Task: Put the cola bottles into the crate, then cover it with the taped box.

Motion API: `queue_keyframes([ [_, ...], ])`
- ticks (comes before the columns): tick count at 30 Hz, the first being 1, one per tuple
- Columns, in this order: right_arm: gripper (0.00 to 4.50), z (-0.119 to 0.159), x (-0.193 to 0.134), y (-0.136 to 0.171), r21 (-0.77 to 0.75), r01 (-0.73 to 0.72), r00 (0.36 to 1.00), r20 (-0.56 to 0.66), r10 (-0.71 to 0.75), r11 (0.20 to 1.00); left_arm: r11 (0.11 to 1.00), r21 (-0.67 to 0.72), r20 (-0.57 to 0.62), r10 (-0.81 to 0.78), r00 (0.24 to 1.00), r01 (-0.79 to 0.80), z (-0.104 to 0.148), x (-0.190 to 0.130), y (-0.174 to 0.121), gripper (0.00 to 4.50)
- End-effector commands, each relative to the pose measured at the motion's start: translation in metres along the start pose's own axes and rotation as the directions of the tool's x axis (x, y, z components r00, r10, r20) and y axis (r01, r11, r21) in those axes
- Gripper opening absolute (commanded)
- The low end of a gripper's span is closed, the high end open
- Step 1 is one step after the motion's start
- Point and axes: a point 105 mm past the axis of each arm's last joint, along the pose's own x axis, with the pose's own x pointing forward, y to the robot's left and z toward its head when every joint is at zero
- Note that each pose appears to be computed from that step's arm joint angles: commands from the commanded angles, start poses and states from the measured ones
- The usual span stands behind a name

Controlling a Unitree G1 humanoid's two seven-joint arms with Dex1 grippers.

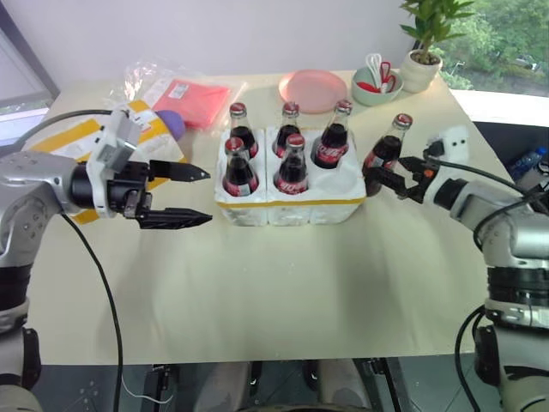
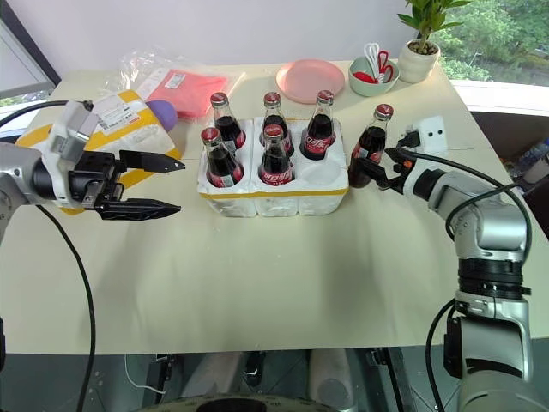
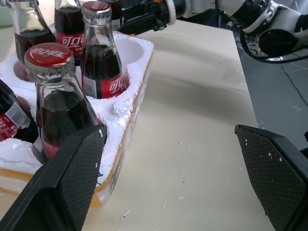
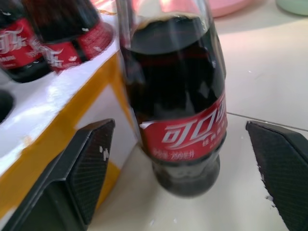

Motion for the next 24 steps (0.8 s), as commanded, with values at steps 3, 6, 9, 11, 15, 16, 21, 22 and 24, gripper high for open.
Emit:
queue_keyframes([
  [3, 4.46, 0.009, 0.015, -0.006, -0.001, 0.016, 0.998, 0.053, -0.015, 1.0, 0.998, 0.059, 0.007, 0.021, 1.0, -0.021, 0.015, -0.005, -0.002, 4.5],
  [6, 3.92, 0.009, 0.018, -0.007, 0.017, 0.011, 0.997, 0.071, -0.013, 1.0, 0.998, 0.061, 0.007, 0.023, 1.0, -0.023, 0.015, -0.005, -0.002, 4.5],
  [9, 2.77, 0.016, 0.014, 0.0, 0.002, -0.036, 0.993, 0.112, 0.035, 0.999, 0.998, 0.061, 0.009, 0.025, 1.0, -0.026, 0.016, -0.005, -0.001, 4.5],
  [11, 2.79, 0.028, 0.008, 0.005, -0.001, -0.066, 0.984, 0.164, 0.065, 0.998, 0.998, 0.061, 0.011, 0.026, 1.0, -0.027, 0.015, -0.005, -0.001, 4.5],
  [15, 2.79, 0.064, -0.012, 0.006, -0.015, -0.097, 0.95, 0.296, 0.097, 0.995, 0.998, 0.059, 0.017, 0.026, 1.0, -0.027, 0.015, -0.004, -0.002, 4.5],
  [16, 2.79, 0.075, -0.019, 0.007, -0.025, -0.106, 0.938, 0.33, 0.108, 0.994, 0.998, 0.059, 0.021, 0.027, 0.999, -0.028, 0.015, -0.004, -0.002, 4.5],
  [21, 2.79, 0.131, -0.05, 0.036, -0.052, -0.261, 0.835, 0.488, 0.252, 0.964, 0.998, 0.06, 0.026, 0.028, 0.999, -0.03, 0.014, -0.003, -0.001, 4.5],
  [22, 2.79, 0.137, -0.055, 0.047, -0.063, -0.315, 0.813, 0.497, 0.303, 0.947, 0.998, 0.061, 0.027, 0.029, 0.999, -0.03, 0.014, -0.002, -0.001, 4.5],
  [24, 2.79, 0.138, -0.06, 0.068, -0.093, -0.394, 0.789, 0.476, 0.389, 0.914, 0.998, 0.061, 0.029, 0.028, 0.999, -0.03, 0.014, -0.002, -0.001, 4.5],
])
